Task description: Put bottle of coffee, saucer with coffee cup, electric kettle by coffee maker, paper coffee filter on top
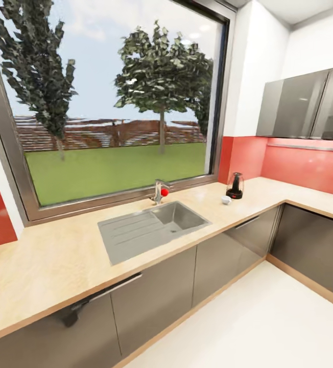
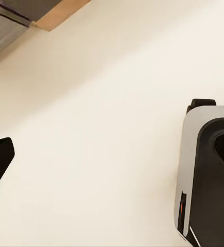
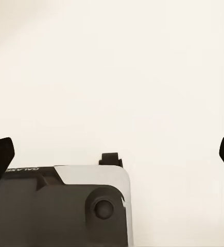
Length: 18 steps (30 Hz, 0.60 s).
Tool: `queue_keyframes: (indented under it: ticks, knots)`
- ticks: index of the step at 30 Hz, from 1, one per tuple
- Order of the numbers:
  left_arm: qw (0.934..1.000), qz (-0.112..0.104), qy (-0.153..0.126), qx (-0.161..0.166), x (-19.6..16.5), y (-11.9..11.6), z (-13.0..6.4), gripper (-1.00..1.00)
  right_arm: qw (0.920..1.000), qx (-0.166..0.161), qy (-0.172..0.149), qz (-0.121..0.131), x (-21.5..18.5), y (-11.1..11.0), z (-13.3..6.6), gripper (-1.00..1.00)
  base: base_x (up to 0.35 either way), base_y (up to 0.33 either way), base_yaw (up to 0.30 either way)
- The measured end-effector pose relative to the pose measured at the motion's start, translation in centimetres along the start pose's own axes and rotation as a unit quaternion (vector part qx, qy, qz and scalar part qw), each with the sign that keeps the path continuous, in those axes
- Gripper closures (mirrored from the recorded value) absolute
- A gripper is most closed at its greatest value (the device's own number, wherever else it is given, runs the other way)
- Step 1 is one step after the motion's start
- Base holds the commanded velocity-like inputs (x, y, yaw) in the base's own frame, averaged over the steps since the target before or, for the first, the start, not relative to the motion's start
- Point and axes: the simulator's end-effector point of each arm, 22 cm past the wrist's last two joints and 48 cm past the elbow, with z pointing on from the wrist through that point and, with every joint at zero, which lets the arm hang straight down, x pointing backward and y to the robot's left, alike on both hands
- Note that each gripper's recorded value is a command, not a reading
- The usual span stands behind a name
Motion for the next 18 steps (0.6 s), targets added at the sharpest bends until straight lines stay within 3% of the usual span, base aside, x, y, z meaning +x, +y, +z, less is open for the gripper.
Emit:
queue_keyframes:
  ticks: [13,18]
  knots:
    - [1.0,0.0,0.0,0.0,0.07,-0.02,-0.01,-1.0,1.0,-0.001,0.0,0.0,-0.02,0.1,-0.01,-1.0,0.233,-0.197,-0.292]
    - [1.0,0.0,0.0,-0.001,0.06,0.01,-0.01,-1.0,1.0,-0.001,-0.001,0.0,-0.06,0.21,0.0,-1.0,0.236,-0.196,-0.174]
